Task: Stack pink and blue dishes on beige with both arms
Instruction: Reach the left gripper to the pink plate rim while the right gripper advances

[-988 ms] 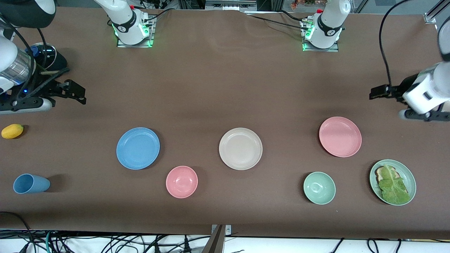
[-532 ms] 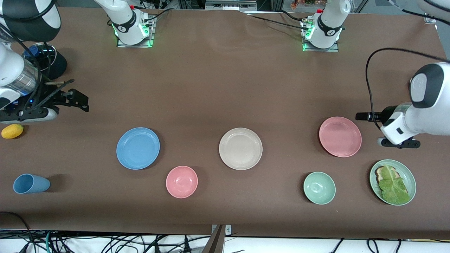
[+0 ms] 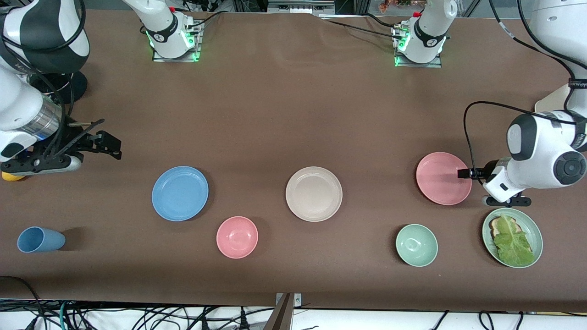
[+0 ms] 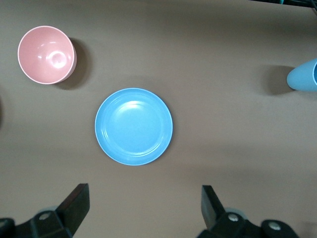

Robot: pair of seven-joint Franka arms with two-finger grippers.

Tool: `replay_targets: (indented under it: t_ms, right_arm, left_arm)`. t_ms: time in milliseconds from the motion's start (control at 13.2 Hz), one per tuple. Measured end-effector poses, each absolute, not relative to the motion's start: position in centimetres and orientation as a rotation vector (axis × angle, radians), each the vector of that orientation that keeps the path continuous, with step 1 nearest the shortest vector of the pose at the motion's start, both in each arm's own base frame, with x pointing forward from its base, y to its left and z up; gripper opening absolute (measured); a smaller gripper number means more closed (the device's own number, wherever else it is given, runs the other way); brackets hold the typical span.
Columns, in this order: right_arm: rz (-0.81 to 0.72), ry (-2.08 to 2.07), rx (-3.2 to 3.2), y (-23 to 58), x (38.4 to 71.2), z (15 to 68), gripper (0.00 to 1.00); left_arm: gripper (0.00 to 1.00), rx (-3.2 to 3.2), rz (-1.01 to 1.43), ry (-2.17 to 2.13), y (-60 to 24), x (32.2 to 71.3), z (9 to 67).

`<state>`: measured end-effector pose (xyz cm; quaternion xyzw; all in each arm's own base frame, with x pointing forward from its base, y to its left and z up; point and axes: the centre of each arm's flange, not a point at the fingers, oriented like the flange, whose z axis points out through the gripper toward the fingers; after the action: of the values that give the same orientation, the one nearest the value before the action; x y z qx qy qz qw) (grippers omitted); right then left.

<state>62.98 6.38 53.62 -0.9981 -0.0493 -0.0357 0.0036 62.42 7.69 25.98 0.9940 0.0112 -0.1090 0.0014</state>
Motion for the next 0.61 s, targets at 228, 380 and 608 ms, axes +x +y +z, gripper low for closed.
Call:
replay_targets:
  t_ms: [228, 380, 608]
  right_arm:
    - [-0.122, -0.155, -3.128, 6.4, 63.1, 53.6, 1.0]
    - [-0.117, -0.156, -3.128, 6.5, 63.1, 53.5, 1.0]
    - [-0.076, -0.179, -3.126, 7.4, 63.6, 51.7, 1.0]
  left_arm:
    - [1.0, 3.119, -0.303, 0.076, 9.4, 60.7, 22.3]
    - [1.0, 3.111, -0.328, 0.088, 9.9, 60.3, 20.6]
    - [0.96, 3.103, -0.355, 0.106, 10.5, 59.9, 19.2]
